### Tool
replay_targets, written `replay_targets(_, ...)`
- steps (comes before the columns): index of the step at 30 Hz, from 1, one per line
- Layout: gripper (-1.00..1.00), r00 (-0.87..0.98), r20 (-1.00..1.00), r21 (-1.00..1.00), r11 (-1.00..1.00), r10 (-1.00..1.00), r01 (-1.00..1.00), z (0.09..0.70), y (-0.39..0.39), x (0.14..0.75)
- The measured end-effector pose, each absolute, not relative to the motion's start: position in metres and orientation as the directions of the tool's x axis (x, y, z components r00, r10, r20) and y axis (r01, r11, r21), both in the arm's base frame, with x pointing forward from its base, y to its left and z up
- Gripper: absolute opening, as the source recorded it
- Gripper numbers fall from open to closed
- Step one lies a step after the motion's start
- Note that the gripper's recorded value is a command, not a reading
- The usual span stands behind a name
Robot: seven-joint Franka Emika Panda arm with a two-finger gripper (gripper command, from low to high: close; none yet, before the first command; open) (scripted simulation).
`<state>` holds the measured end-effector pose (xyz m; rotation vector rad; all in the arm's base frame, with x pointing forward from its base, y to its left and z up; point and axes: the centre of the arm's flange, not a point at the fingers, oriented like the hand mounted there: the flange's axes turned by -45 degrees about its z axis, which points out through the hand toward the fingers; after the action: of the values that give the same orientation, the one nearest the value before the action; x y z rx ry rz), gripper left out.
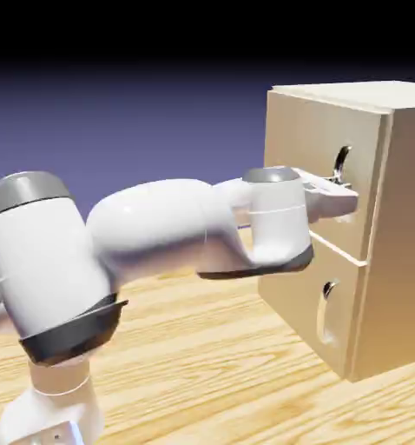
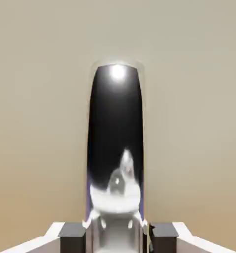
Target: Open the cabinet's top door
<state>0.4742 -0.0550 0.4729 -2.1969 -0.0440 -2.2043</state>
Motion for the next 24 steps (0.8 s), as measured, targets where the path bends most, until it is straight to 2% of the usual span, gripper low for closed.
replay_targets(24, -1.00, 0.000, 1.000, 0.001, -0.932, 0.001, -0.364, 0.472, 0.029, 0.342)
